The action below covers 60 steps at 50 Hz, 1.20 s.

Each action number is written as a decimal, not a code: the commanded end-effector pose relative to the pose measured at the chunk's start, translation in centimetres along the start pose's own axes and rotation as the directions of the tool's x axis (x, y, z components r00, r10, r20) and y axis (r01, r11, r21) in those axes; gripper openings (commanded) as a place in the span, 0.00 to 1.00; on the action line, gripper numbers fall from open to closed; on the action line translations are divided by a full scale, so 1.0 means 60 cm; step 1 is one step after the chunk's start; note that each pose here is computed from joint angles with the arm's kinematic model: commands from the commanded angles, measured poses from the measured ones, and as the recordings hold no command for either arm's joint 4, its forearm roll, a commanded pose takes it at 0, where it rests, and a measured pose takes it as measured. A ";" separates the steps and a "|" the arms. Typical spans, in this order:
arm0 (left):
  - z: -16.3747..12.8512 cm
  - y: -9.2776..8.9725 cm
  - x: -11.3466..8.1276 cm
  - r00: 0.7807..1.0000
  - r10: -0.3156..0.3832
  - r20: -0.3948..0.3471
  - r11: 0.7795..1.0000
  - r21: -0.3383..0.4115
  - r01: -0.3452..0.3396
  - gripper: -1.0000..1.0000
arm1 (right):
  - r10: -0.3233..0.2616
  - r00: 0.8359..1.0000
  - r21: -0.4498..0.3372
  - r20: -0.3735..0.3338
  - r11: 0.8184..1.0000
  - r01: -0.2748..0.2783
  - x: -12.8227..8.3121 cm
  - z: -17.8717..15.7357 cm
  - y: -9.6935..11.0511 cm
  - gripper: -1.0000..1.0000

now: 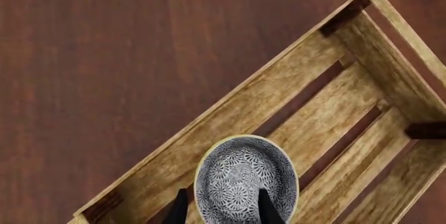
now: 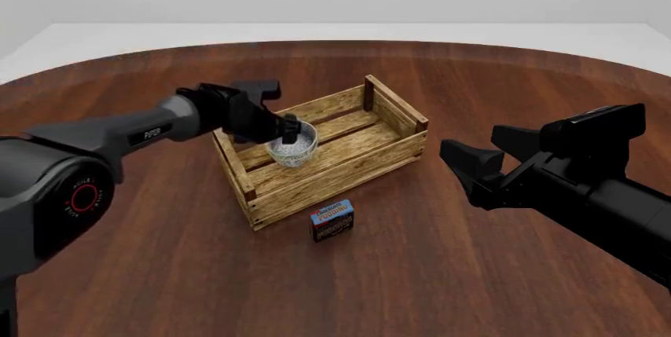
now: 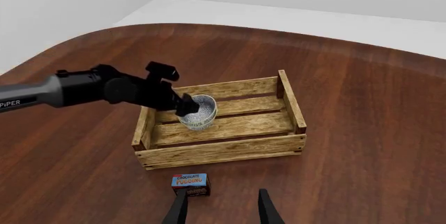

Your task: Stack the right bowl on the left bowl and place them in the tray.

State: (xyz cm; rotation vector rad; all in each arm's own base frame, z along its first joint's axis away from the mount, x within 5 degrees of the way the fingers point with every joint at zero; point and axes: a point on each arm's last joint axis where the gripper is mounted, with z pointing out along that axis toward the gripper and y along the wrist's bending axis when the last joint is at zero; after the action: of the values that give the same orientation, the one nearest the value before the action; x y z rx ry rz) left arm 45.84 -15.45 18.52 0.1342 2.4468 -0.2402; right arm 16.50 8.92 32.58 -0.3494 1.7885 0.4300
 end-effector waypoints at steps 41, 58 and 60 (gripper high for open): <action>-0.179 -0.017 -0.005 0.985 -0.040 0.167 0.998 0.061 0.030 1.00 | 0.000 1.000 0.000 0.000 1.000 0.000 0.000 0.000 0.000 1.00; -0.284 -0.017 0.036 0.964 -0.037 0.263 0.995 0.099 0.011 1.00 | 0.000 1.000 0.000 0.000 1.000 0.000 0.000 0.000 0.000 1.00; -0.299 -0.014 0.045 0.958 -0.039 0.283 0.994 0.105 0.009 1.00 | -0.001 1.000 0.000 0.000 1.000 0.001 0.000 0.000 0.000 1.00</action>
State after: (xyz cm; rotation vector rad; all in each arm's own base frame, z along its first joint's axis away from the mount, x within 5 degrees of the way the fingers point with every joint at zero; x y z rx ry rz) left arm 37.14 -13.46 28.59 0.1425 2.2359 -0.3107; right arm 16.50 8.91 32.58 -0.3493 1.7884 0.4300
